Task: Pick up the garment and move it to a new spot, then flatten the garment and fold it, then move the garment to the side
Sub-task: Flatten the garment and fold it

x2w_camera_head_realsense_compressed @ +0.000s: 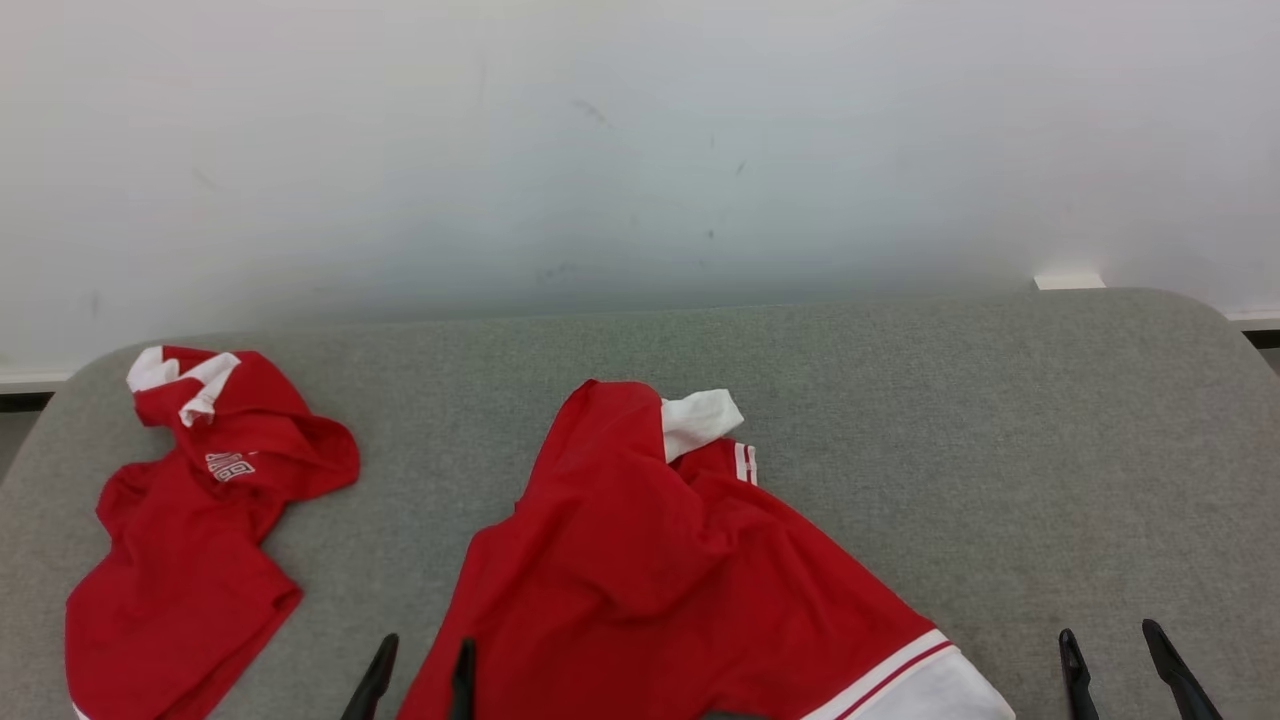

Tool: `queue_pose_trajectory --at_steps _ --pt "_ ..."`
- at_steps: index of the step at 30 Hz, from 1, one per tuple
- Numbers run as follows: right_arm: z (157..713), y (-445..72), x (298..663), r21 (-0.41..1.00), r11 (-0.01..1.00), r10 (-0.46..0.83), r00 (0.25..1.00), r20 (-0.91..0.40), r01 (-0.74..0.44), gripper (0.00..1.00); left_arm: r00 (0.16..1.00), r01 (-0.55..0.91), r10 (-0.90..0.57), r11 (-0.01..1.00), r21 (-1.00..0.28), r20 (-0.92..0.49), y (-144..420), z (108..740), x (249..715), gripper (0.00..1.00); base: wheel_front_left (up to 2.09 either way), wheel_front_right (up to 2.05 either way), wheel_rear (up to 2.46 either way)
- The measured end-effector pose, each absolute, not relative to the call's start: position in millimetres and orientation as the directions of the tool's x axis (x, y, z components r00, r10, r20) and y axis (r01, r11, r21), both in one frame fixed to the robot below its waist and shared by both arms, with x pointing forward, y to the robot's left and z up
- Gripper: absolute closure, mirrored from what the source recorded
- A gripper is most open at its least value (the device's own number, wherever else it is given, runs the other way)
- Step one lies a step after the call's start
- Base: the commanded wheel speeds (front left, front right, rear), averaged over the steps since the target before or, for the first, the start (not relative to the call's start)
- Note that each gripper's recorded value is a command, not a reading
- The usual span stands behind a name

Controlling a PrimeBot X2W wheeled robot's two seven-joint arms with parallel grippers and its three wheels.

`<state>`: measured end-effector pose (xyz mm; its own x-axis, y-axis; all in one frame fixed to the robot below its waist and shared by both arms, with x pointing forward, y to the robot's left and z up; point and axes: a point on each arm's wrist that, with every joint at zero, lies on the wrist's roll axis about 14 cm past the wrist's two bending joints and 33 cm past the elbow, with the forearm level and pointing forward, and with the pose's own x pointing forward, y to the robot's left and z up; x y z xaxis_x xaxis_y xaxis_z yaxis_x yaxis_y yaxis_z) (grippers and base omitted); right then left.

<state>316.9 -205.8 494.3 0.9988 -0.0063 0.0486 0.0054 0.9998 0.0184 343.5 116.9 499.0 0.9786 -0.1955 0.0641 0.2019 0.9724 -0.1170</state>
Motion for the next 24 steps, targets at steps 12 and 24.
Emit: queue_pose_trajectory --at_steps 12,24 --pt "499 -205 322 0.116 0.993 0.008 0.998 0.069 -0.016 0.0 0.99 0.136 -0.139 0.984 -0.111 -0.023 134 472 334 0.0 0.0 0.0 0.0" --pt "396 -175 275 0.189 0.968 0.235 0.855 -0.462 -0.164 0.0 0.934 0.17 -0.18 0.984 -0.058 -0.309 142 412 320 0.0 0.0 0.0 0.0"
